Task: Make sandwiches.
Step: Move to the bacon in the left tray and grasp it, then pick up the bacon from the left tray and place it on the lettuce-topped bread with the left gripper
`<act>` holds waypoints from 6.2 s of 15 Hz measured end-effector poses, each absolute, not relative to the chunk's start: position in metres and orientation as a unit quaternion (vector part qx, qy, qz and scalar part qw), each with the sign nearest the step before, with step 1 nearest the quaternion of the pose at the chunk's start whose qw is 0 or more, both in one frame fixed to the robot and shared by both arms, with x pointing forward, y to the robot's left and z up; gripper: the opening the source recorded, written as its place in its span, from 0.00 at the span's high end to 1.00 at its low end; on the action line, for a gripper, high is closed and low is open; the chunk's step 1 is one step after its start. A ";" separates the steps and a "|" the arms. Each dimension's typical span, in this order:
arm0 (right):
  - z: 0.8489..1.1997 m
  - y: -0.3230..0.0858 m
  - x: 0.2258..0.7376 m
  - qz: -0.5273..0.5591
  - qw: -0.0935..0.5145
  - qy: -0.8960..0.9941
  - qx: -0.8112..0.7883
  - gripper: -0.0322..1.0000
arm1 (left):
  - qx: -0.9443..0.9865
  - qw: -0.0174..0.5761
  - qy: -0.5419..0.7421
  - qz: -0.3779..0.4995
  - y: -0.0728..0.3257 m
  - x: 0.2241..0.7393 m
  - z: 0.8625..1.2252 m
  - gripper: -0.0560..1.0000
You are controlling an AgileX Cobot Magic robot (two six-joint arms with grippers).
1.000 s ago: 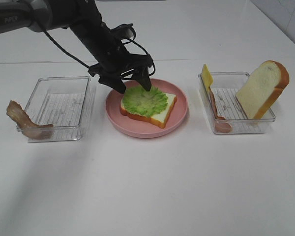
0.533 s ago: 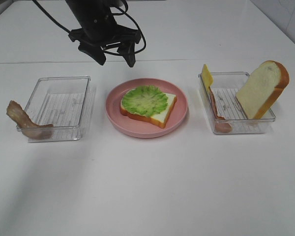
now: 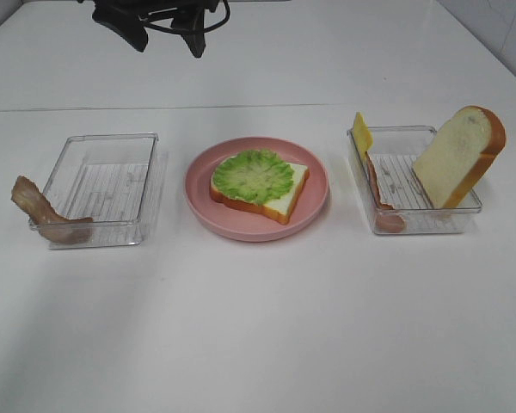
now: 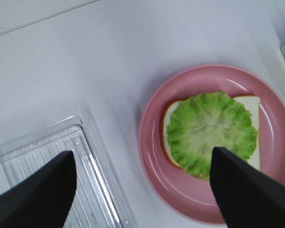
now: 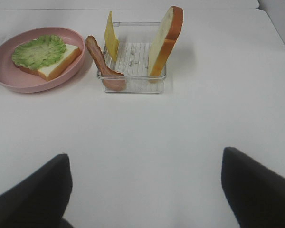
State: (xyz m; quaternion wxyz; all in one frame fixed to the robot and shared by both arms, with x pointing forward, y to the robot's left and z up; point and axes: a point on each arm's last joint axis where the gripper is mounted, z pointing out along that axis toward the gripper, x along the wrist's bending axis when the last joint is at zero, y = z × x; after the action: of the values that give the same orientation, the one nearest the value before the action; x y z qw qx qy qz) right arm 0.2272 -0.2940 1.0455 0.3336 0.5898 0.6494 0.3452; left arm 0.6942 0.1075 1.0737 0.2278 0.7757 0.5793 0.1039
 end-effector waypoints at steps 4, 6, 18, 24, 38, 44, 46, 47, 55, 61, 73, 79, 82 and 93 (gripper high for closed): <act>1.046 -0.294 0.227 0.345 0.334 0.649 0.590 0.19 | 0.761 0.188 0.615 0.082 0.139 0.674 1.072 0.25; 1.046 -0.294 0.227 0.345 0.334 0.649 0.590 0.19 | 0.748 0.158 0.641 0.070 0.163 0.662 1.065 0.25; 1.046 -0.294 0.227 0.345 0.334 0.649 0.590 0.19 | 0.675 0.001 0.737 0.004 0.259 0.600 0.998 0.25; 1.046 -0.294 0.227 0.345 0.334 0.649 0.590 0.19 | 0.662 0.064 0.745 0.046 0.263 0.607 0.976 0.27; 1.046 -0.294 0.227 0.345 0.334 0.649 0.590 0.19 | 0.652 0.080 0.753 0.040 0.259 0.622 0.944 0.53; 1.046 -0.294 0.227 0.345 0.334 0.649 0.590 0.19 | 0.652 0.088 0.752 0.045 0.259 0.624 0.944 0.83; 1.046 -0.294 0.227 0.345 0.334 0.649 0.590 0.19 | 0.651 0.090 0.753 0.045 0.259 0.624 0.944 0.93; 1.046 -0.294 0.227 0.345 0.334 0.649 0.590 0.19 | 0.650 0.091 0.753 0.044 0.258 0.624 0.944 0.95; 1.046 -0.294 0.227 0.345 0.334 0.649 0.590 0.19 | 0.648 0.123 0.750 0.047 0.255 0.629 0.970 0.95; 1.046 -0.294 0.227 0.345 0.334 0.649 0.590 0.19 | 0.657 0.255 0.710 -0.004 0.231 0.653 1.031 0.95; 1.046 -0.294 0.227 0.345 0.334 0.649 0.590 0.19 | 0.616 0.474 0.597 -0.200 0.116 0.681 1.005 0.95; 1.046 -0.294 0.227 0.345 0.334 0.649 0.590 0.19 | 0.602 0.464 0.600 -0.248 0.072 0.678 0.956 0.95; 1.046 -0.294 0.227 0.345 0.334 0.649 0.590 0.19 | 0.617 0.447 0.599 -0.245 0.071 0.678 0.937 0.95; 1.046 -0.294 0.227 0.345 0.334 0.649 0.590 0.19 | 0.674 0.384 0.605 -0.177 0.122 0.692 0.912 0.66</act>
State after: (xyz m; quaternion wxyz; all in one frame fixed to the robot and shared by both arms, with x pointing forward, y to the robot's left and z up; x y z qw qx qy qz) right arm 0.2272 -0.2940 1.0455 0.3336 0.5898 0.6494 0.3452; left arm 0.6917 0.1218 0.9121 0.3845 0.6741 0.6054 -0.1767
